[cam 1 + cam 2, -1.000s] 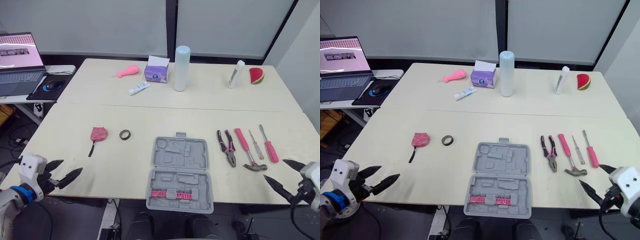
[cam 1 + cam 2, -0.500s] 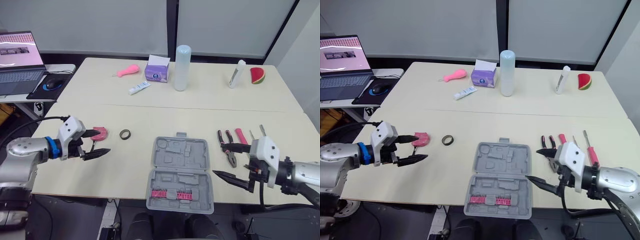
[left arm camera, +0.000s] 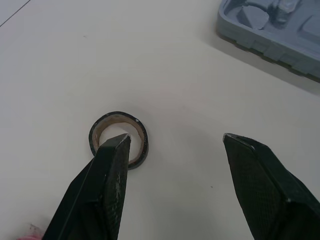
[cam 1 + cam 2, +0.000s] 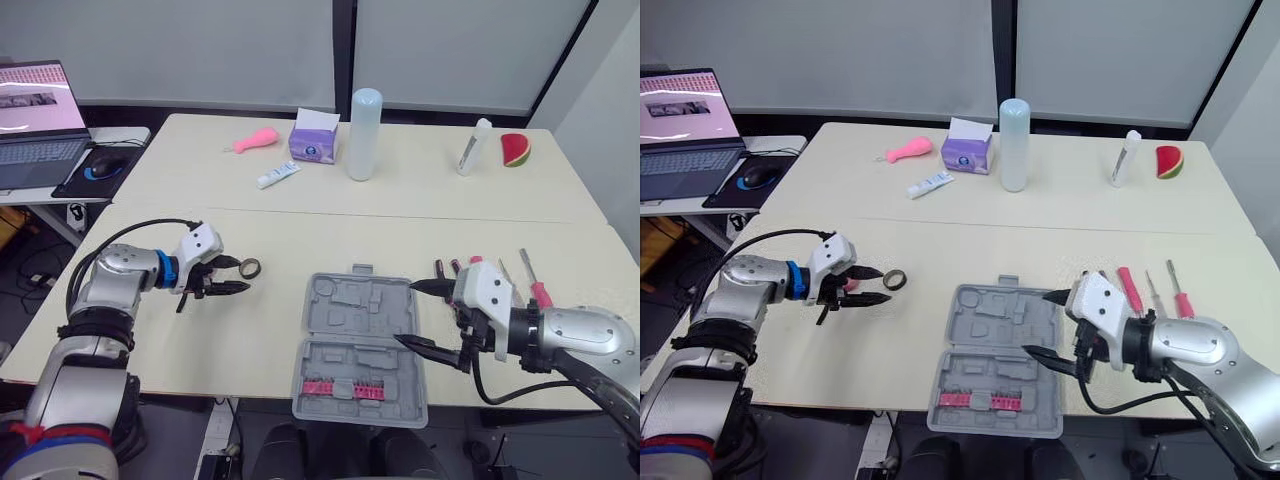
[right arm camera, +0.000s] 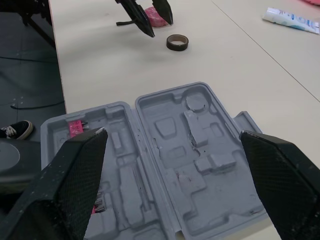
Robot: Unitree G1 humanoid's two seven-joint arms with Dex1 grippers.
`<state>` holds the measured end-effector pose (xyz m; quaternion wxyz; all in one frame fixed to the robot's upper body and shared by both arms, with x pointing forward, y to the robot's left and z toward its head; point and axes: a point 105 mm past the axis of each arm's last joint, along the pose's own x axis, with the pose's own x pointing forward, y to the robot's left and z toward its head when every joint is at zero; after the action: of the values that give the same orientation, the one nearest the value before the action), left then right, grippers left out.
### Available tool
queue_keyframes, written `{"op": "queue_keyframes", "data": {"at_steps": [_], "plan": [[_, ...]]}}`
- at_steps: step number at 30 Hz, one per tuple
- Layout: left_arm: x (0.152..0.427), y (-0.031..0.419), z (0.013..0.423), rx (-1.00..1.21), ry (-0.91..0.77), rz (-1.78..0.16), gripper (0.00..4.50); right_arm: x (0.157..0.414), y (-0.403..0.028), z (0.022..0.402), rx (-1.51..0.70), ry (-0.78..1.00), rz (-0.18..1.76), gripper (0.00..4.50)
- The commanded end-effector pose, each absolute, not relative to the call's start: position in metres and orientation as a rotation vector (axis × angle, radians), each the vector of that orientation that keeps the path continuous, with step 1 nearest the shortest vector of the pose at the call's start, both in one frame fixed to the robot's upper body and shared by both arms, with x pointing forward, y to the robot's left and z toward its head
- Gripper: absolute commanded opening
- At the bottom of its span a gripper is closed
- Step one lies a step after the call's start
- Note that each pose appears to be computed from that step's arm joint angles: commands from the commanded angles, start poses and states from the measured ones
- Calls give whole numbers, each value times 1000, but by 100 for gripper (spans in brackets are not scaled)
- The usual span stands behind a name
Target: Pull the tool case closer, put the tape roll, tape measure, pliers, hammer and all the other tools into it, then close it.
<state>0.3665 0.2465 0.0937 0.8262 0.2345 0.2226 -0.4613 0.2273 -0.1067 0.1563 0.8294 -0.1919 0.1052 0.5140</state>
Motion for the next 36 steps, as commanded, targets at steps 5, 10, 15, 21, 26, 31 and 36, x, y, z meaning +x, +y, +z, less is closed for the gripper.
{"op": "queue_keyframes", "data": {"at_steps": [5, 10, 15, 21, 26, 31, 36], "plan": [[380, 241, 91, 529, 509, -937, 302, 221, -94, 165, -410, 186, 1127, 450], [385, 238, 85, 529, 536, -908, 302, 220, -90, 169, -400, 172, 1136, 450], [386, 229, 77, 531, 546, -917, 302, 219, -89, 170, -398, 170, 1140, 450], [387, 224, 73, 555, 545, -922, 267, 218, -89, 170, -400, 177, 1142, 450], [386, 229, 68, 584, 569, -907, 131, 216, -89, 170, -400, 180, 1143, 450], [385, 232, 65, 601, 583, -899, 2, 215, -88, 170, -401, 181, 1143, 450], [384, 231, 77, 565, 549, -935, 2, 214, -88, 170, -404, 181, 1139, 450]]}}
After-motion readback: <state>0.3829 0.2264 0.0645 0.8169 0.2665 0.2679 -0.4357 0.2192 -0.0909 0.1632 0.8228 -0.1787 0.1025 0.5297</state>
